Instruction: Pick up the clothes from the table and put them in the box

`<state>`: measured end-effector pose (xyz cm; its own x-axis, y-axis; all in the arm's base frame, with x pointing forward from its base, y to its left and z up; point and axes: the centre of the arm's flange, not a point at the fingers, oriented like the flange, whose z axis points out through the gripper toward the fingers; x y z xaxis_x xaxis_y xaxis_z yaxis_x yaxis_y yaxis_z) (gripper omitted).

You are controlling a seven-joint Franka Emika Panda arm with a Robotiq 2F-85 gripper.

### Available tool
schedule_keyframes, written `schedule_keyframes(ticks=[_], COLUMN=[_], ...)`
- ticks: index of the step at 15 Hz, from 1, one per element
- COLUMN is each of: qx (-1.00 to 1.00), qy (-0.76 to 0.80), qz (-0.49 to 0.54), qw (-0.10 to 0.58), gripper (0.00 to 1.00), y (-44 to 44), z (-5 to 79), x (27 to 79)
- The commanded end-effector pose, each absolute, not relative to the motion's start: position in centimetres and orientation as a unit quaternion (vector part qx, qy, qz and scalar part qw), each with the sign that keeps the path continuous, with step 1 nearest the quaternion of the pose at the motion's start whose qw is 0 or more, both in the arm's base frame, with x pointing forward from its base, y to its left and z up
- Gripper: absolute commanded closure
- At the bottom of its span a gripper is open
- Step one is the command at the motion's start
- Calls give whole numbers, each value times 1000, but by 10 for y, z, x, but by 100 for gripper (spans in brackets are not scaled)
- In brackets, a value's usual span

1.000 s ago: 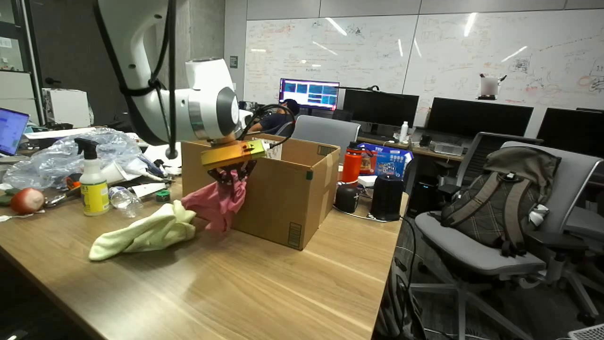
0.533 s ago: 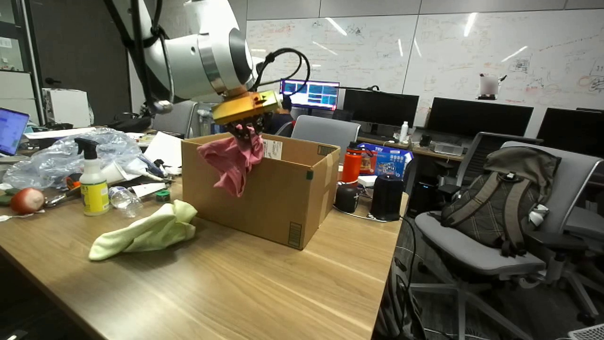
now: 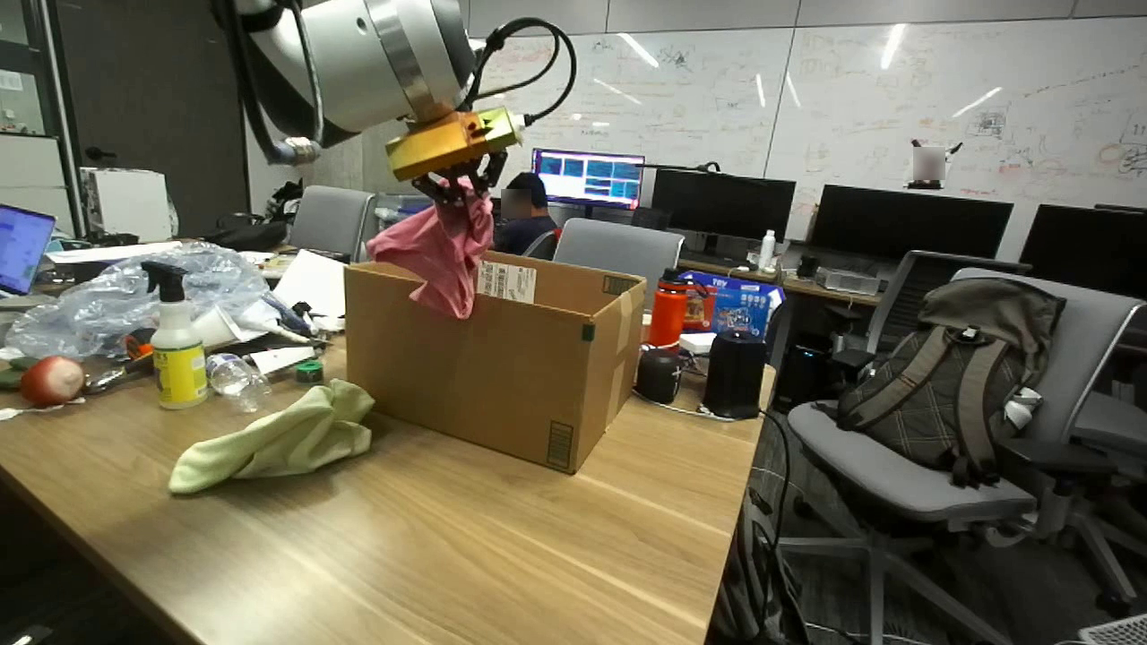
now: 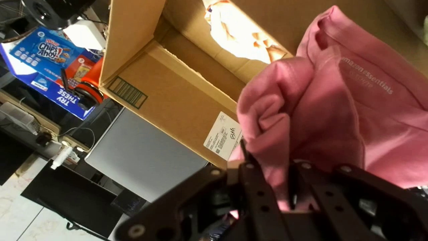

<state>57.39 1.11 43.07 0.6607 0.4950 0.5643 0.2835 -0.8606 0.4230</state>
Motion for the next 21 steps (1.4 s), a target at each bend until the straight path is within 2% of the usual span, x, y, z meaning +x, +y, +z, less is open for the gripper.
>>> schedule_keyframes(ticks=[1,9,17,18,19,20,21], qx=[895,901,910,912,916,918,921], qy=[214,170,123,119,120,119,117], qz=[357,322,288,281,267,258,250], qw=[159,237,273,274,275,277,275], gripper=[97,97,97,89,62,62,55], y=[34,37,16,14,11,10,8], z=[452,451,430,428,424,421,418], x=[595,672,702,703,703,703,702])
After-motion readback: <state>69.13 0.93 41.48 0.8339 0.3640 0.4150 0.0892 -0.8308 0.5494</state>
